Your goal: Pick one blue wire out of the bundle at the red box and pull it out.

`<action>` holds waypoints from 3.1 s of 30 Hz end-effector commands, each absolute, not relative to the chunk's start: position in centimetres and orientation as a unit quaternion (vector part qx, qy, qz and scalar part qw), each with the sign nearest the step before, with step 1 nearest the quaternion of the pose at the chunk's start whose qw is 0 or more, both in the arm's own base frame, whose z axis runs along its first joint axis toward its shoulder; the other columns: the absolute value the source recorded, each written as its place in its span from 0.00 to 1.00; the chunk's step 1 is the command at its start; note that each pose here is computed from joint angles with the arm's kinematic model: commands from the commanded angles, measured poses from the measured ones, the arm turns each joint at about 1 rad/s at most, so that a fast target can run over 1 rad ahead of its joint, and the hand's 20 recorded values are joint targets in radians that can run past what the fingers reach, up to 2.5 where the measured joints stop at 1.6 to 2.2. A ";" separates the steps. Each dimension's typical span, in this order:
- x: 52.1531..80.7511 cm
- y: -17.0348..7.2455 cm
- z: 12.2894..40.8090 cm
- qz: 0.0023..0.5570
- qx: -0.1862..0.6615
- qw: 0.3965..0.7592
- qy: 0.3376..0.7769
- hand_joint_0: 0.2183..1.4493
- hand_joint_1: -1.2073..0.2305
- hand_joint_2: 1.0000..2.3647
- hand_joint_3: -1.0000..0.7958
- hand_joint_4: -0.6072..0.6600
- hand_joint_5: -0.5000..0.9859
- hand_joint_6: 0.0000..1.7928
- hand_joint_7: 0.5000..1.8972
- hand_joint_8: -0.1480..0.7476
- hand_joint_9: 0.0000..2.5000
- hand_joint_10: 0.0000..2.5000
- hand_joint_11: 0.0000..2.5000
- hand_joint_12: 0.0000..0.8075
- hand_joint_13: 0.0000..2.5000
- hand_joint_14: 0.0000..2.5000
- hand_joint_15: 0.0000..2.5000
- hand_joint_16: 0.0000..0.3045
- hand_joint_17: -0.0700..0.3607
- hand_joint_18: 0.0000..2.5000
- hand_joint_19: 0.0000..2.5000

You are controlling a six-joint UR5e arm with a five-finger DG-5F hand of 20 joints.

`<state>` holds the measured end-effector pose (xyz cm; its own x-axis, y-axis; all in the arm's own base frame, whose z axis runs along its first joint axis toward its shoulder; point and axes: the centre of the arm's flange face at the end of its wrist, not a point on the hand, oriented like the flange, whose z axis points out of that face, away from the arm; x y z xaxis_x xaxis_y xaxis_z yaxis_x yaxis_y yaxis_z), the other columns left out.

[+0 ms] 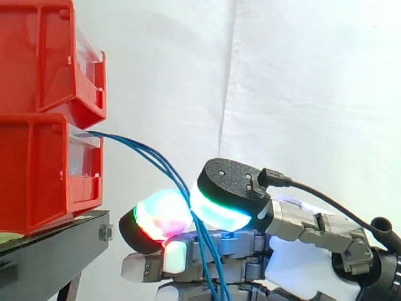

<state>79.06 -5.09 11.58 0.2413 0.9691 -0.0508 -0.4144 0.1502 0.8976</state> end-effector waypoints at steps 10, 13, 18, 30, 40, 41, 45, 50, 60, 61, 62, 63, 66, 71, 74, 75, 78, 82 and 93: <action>79.1 -5.2 11.6 0.512 0.404 0.676 0.341 0.32 0.36 0.01 0.53 0.67 0.22 0.51 0.23 0.53 0.35 0.01 0.25 0.52 0.24 0.00 0.13 0.20 0.47 0.25 0.19; 79.1 -5.2 11.6 0.512 0.404 0.676 0.341 0.32 0.36 0.00 0.54 0.66 0.22 0.51 0.24 0.54 0.36 0.00 0.24 0.53 0.24 0.00 0.12 0.20 0.48 0.26 0.19; 79.0 -5.2 11.6 0.513 0.405 0.675 0.341 0.31 0.36 0.00 0.56 0.65 0.23 0.50 0.26 0.56 0.38 0.01 0.25 0.55 0.25 0.00 0.13 0.21 0.50 0.27 0.18; 79.1 -5.8 11.8 0.525 0.408 0.668 0.334 0.25 0.38 0.21 0.53 0.65 0.24 0.50 0.29 0.58 0.41 0.01 0.25 0.57 0.28 0.00 0.12 0.23 0.53 0.30 0.18; 79.0 -6.2 11.7 0.531 0.405 0.663 0.338 0.29 0.34 0.10 0.54 0.66 0.23 0.50 0.27 0.56 0.40 0.00 0.26 0.56 0.27 0.00 0.13 0.22 0.51 0.29 0.18; 79.0 -6.3 11.8 0.532 0.404 0.664 0.337 0.30 0.34 0.04 0.55 0.67 0.23 0.50 0.28 0.56 0.40 0.01 0.26 0.56 0.27 0.00 0.13 0.22 0.51 0.29 0.18; 79.0 -6.4 11.7 0.532 0.403 0.663 0.339 0.32 0.34 0.00 0.54 0.67 0.23 0.51 0.26 0.55 0.39 0.01 0.26 0.54 0.26 0.00 0.13 0.21 0.50 0.28 0.18; 79.0 -6.5 11.7 0.530 0.402 0.665 0.339 0.32 0.33 0.00 0.51 0.67 0.23 0.50 0.27 0.54 0.39 0.01 0.27 0.53 0.26 0.00 0.13 0.20 0.49 0.27 0.19; 78.9 -7.1 11.6 0.527 0.404 0.667 0.339 0.29 0.31 0.01 0.43 0.66 0.22 0.50 0.31 0.51 0.37 0.01 0.27 0.50 0.23 0.00 0.14 0.18 0.45 0.24 0.20; 78.9 -7.1 11.6 0.527 0.404 0.667 0.338 0.29 0.31 0.01 0.43 0.66 0.22 0.50 0.32 0.51 0.37 0.01 0.27 0.50 0.23 0.00 0.14 0.18 0.45 0.23 0.20; 78.9 -7.1 11.6 0.527 0.404 0.667 0.338 0.28 0.31 0.01 0.42 0.66 0.22 0.50 0.32 0.49 0.36 0.01 0.27 0.48 0.23 0.00 0.14 0.18 0.44 0.23 0.20; 79.0 -7.1 11.7 0.527 0.404 0.667 0.338 0.28 0.31 0.01 0.40 0.65 0.22 0.50 0.34 0.49 0.36 0.01 0.27 0.47 0.22 0.00 0.14 0.17 0.43 0.22 0.21; 79.0 -7.1 11.7 0.527 0.404 0.667 0.338 0.27 0.30 0.01 0.38 0.66 0.22 0.50 0.34 0.49 0.36 0.01 0.27 0.47 0.23 0.01 0.14 0.17 0.44 0.22 0.21; 78.9 -7.4 11.6 0.525 0.405 0.667 0.339 0.26 0.30 0.01 0.36 0.66 0.22 0.50 0.32 0.49 0.36 0.01 0.27 0.48 0.23 0.00 0.14 0.17 0.44 0.22 0.21; 78.9 -7.4 11.6 0.525 0.405 0.667 0.340 0.26 0.31 0.01 0.36 0.66 0.22 0.50 0.32 0.49 0.36 0.01 0.27 0.48 0.23 0.00 0.14 0.17 0.44 0.22 0.21; 78.9 -7.3 11.6 0.526 0.405 0.667 0.340 0.26 0.31 0.01 0.36 0.66 0.22 0.50 0.32 0.49 0.36 0.01 0.27 0.48 0.23 0.00 0.14 0.17 0.44 0.22 0.21; 79.0 -7.3 11.8 0.527 0.401 0.667 0.340 0.26 0.32 0.01 0.37 0.65 0.22 0.50 0.32 0.49 0.36 0.01 0.27 0.48 0.23 0.00 0.14 0.17 0.44 0.22 0.21; 78.9 -7.4 11.6 0.526 0.403 0.666 0.343 0.26 0.33 0.01 0.36 0.65 0.23 0.50 0.33 0.49 0.37 0.01 0.26 0.48 0.23 0.00 0.14 0.17 0.44 0.22 0.21; 78.8 -7.8 11.5 0.519 0.403 0.670 0.346 0.27 0.34 0.01 0.37 0.65 0.23 0.48 0.33 0.49 0.37 0.01 0.27 0.47 0.23 0.00 0.14 0.17 0.44 0.22 0.21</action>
